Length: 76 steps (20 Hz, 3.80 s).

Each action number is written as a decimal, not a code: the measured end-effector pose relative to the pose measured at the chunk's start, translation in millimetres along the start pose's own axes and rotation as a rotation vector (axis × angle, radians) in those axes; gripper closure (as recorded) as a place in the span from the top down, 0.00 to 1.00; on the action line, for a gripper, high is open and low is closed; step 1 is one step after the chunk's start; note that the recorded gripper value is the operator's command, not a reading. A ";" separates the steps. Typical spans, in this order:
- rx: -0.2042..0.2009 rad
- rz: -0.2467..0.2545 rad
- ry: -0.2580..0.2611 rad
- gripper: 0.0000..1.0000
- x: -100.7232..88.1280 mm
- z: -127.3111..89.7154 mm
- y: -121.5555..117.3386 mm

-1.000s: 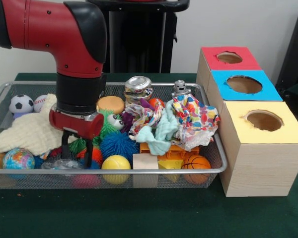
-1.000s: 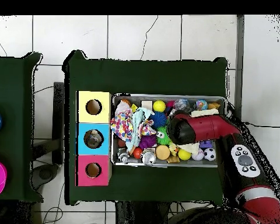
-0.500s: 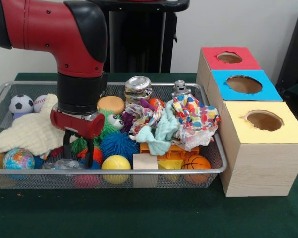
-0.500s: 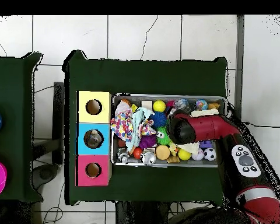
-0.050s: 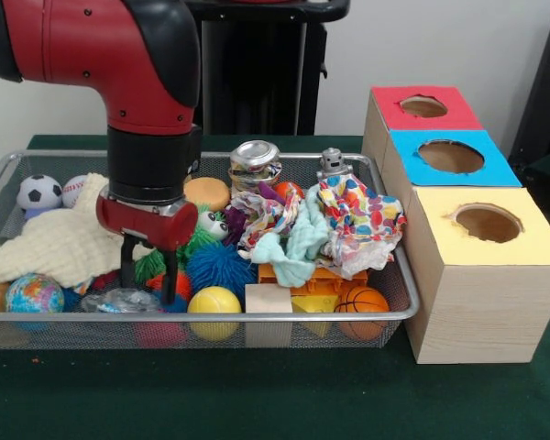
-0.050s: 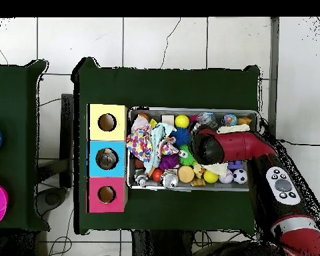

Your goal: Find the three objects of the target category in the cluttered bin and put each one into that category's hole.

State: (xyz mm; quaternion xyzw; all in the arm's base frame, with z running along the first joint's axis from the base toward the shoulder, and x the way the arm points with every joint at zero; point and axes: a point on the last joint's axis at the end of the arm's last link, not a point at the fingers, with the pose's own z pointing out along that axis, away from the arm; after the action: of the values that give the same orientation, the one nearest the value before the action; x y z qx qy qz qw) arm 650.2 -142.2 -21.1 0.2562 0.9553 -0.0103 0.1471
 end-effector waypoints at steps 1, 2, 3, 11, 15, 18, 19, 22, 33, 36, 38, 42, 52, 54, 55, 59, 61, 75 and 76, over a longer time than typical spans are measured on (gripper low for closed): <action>-0.002 0.006 0.002 1.00 0.2 -3.1 1.4; -0.003 0.009 0.004 1.00 0.7 -4.8 2.2; -0.005 0.014 0.007 1.00 1.3 -7.5 3.5; -0.012 0.015 0.008 1.00 2.6 -22.1 15.1; -0.014 0.015 0.006 1.00 2.1 -24.7 20.6; -0.010 0.008 0.007 1.00 3.8 -24.8 21.7; -0.007 0.006 0.007 1.00 4.6 -24.7 21.6; 0.004 0.000 0.008 1.00 6.9 -24.1 19.3; 0.084 -0.038 0.006 1.00 18.9 -6.7 5.0; 0.110 -0.046 -0.004 1.00 18.3 -2.2 -3.0; 0.130 -0.054 -0.013 1.00 16.1 -1.6 -8.5; 0.165 -0.062 -0.039 1.00 5.0 -4.7 -19.1; 0.179 -0.034 -0.118 1.00 -38.3 -9.0 -38.1; 0.176 -0.034 -0.126 1.00 -40.0 -8.8 -38.7; 0.174 -0.036 -0.128 1.00 -39.8 -8.5 -38.0; 0.176 -0.057 -0.132 1.00 -36.3 -9.2 -29.9; 0.176 -0.067 -0.134 1.00 -34.8 -10.1 -24.1; 0.153 -0.096 -0.158 1.00 -30.4 -8.4 -8.3; 0.150 -0.095 -0.160 1.00 -30.3 -7.3 -9.5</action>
State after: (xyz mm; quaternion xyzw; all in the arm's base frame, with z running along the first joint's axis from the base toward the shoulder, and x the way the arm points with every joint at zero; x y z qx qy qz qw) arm 668.6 -164.4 -6.0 0.2195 0.9481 -0.1089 0.2025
